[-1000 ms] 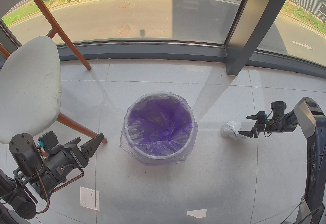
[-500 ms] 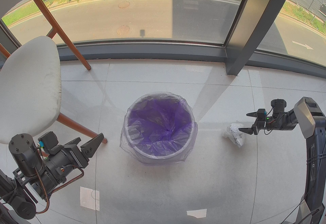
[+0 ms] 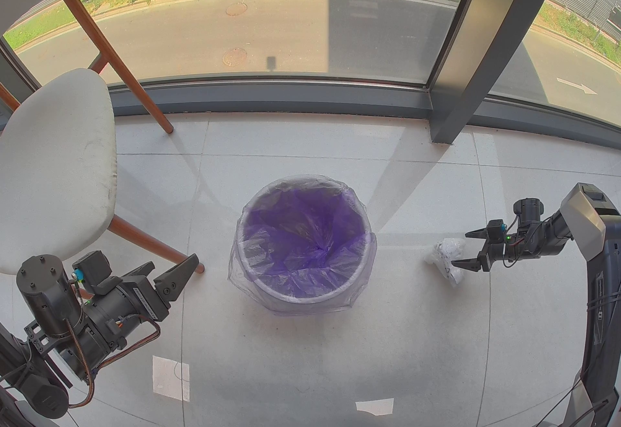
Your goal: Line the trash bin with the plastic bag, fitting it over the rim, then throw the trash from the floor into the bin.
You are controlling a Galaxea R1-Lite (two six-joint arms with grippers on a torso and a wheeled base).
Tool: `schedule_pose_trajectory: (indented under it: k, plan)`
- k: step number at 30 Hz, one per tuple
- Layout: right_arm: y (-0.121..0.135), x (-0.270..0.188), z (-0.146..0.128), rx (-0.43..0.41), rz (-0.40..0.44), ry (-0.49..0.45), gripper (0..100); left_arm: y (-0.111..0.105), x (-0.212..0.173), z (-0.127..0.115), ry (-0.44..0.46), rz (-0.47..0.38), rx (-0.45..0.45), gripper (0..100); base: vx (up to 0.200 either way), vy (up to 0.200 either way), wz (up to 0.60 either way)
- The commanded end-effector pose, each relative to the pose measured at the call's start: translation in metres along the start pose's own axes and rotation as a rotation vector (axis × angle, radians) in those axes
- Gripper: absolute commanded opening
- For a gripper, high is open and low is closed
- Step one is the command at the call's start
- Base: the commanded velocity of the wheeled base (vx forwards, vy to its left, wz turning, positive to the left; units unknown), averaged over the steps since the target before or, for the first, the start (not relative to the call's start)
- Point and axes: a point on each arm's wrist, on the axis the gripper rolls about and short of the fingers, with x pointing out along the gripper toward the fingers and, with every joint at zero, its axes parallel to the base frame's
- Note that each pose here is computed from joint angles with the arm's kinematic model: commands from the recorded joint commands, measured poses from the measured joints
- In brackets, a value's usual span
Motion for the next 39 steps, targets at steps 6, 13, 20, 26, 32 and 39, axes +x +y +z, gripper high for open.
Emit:
schedule_pose_trajectory:
  k: [6, 13, 20, 26, 32, 39]
  plan:
    - [0.000, 0.036, -0.025, 0.012, 0.020, 0.031, 100, 0.001, 0.000, 0.000, -0.001, 0.003, 0.001, 100, 0.000, 0.000, 0.00]
    - [-0.001, 0.053, -0.032, 0.006, 0.028, 0.027, 0, 0.001, 0.000, 0.000, 0.001, 0.006, 0.001, 100, 0.000, 0.000, 0.00]
    - [-0.003, 0.056, -0.034, 0.000, 0.024, 0.023, 0, 0.001, -0.001, -0.001, 0.003, 0.006, 0.001, 100, 0.000, 0.000, 0.00]
    - [-0.012, 0.042, -0.018, -0.016, -0.006, 0.003, 0, 0.000, 0.000, 0.001, -0.008, 0.001, 0.002, 100, 0.000, 0.000, 0.00]
    - [-0.017, -0.025, 0.052, -0.037, -0.062, -0.051, 0, -0.004, -0.006, 0.008, -0.047, -0.020, 0.007, 100, 0.000, 0.000, 0.00]
    - [0.030, -0.105, 0.127, 0.006, -0.051, -0.091, 0, -0.010, -0.016, 0.021, -0.120, -0.059, 0.004, 100, 0.000, 0.000, 0.00]
